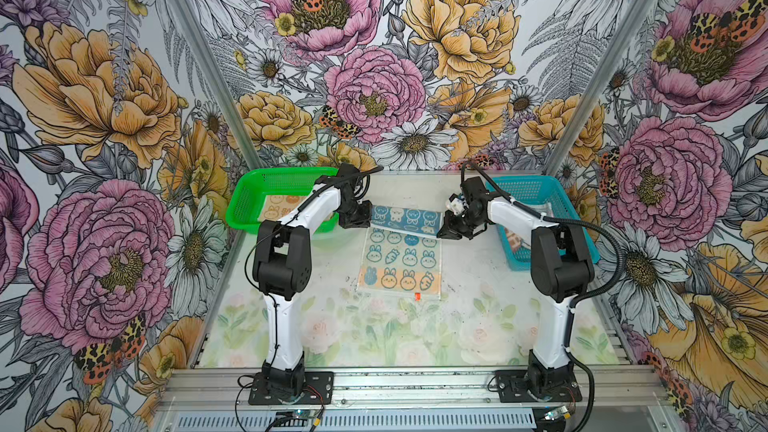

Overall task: Fold and stack the towels
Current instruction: 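Lay the held edge down toward the robot with both grippers, flattening the towel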

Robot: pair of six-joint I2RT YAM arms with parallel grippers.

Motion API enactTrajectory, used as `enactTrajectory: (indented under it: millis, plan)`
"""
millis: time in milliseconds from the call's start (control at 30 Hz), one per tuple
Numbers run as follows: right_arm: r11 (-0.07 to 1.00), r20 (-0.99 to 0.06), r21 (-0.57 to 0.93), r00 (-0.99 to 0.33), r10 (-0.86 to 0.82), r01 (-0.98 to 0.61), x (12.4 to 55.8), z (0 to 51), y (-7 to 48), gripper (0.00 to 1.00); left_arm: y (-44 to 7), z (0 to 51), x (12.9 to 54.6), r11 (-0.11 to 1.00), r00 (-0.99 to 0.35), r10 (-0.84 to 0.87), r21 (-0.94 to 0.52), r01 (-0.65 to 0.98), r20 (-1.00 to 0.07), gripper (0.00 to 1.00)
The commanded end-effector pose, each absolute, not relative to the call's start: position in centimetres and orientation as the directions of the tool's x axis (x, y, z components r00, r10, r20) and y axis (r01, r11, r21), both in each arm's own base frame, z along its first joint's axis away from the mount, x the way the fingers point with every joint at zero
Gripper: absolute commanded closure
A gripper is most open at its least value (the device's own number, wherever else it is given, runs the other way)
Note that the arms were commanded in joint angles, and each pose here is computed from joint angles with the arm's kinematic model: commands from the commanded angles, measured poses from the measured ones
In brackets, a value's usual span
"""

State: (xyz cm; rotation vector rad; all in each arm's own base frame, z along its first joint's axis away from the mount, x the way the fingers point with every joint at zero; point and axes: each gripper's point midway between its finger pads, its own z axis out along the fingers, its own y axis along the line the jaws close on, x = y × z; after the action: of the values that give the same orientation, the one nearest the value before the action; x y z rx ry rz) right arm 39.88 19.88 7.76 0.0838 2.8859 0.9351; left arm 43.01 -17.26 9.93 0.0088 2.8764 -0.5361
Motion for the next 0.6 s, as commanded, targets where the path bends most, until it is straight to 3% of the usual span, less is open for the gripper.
enactTrajectory:
  millis: [0, 300, 567]
  plan:
    - [0.842, -0.146, 0.539, -0.985, 0.095, 0.002, 38.6, 8.3, 18.6, 1.0, -14.9, 10.9, 42.9, 0.964, -0.951, -0.066, -0.265, 0.018, -0.302, 1.0]
    - [0.871, -0.118, 0.49, -0.992, 0.036, -0.027, 32.2, 6.9, 18.9, 1.0, -12.7, 9.2, 36.3, 0.985, -0.963, -0.051, -0.171, -0.005, -0.265, 1.0]
    - [0.886, -0.123, 0.461, -0.992, 0.011, -0.047, 29.2, 7.0, 19.4, 1.0, -11.7, 9.2, 32.2, 0.981, -0.965, -0.098, -0.187, -0.053, -0.244, 1.0]
